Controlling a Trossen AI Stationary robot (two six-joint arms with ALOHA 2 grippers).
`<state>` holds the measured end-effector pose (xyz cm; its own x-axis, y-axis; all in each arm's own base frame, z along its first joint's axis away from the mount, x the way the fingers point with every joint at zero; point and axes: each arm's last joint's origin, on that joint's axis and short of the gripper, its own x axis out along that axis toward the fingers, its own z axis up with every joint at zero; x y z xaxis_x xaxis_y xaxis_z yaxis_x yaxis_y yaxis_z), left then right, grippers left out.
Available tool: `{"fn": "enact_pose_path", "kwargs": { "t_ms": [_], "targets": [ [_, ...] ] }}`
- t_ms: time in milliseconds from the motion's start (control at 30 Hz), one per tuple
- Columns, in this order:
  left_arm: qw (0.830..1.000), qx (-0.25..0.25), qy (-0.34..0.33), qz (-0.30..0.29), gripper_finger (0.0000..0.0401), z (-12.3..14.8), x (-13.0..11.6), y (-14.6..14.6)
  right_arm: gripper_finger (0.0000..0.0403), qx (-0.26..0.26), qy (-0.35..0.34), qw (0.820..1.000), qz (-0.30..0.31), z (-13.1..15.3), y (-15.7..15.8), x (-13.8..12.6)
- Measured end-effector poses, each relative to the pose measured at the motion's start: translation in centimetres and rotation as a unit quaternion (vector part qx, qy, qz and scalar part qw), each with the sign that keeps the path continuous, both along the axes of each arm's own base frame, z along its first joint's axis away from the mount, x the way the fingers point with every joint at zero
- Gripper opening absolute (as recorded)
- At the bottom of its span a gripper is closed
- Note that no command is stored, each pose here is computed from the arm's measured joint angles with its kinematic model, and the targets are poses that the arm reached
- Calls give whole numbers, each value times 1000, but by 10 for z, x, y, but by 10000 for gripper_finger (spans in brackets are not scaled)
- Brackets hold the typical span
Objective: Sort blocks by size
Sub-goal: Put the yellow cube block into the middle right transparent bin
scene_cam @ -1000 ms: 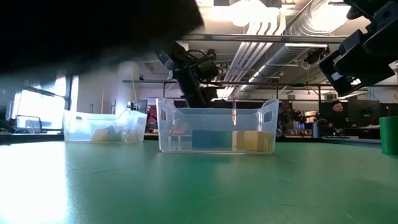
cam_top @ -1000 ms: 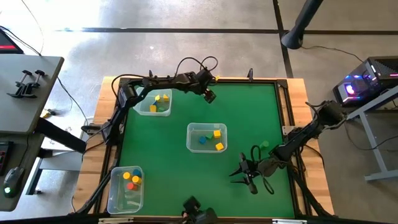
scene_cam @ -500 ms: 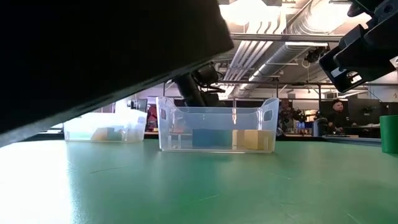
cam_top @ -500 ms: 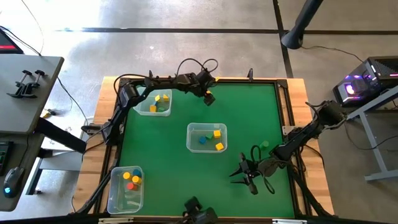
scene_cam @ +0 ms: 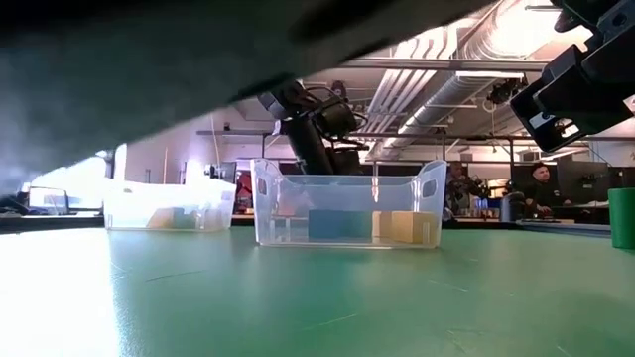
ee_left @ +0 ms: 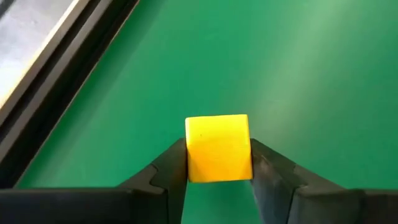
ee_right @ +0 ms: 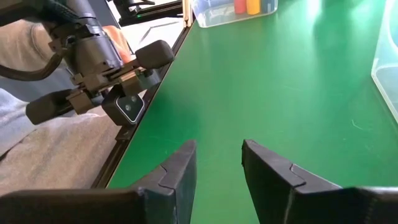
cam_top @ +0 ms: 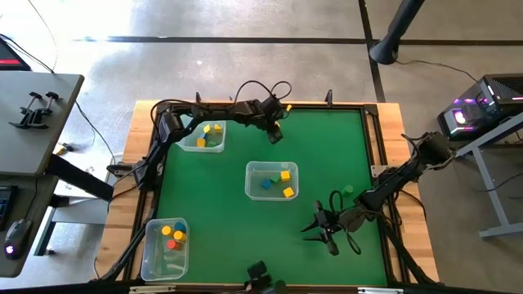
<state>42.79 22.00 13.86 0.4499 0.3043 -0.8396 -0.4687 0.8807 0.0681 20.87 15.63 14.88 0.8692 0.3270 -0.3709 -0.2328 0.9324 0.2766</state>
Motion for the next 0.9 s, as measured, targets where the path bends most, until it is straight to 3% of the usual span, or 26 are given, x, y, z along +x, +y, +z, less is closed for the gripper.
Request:
{"fn": "enact_pose_path", "kwargs": {
  "t_ms": [267, 400, 533, 733, 900],
  "targets": [
    [999, 31, 31, 1, 130, 6, 1, -5, 126, 3, 1, 1000, -1, 0, 0, 0],
    [997, 60, 42, -9, 126, 39, 2, -11, 126, 3, 1, 1000, -1, 0, 0, 0],
    [997, 76, 11, -26, 125, 79, 4, -30, 126, 8, 3, 1000, -3, 0, 0, 0],
    [992, 88, -8, -93, 125, 123, 5, -100, 126, 12, 3, 1000, 1, 0, 2, -1],
    [983, 98, -12, -154, 124, 115, 3, -179, 126, 13, -3, 1000, 13, 1, 9, -7]
  ]
}}
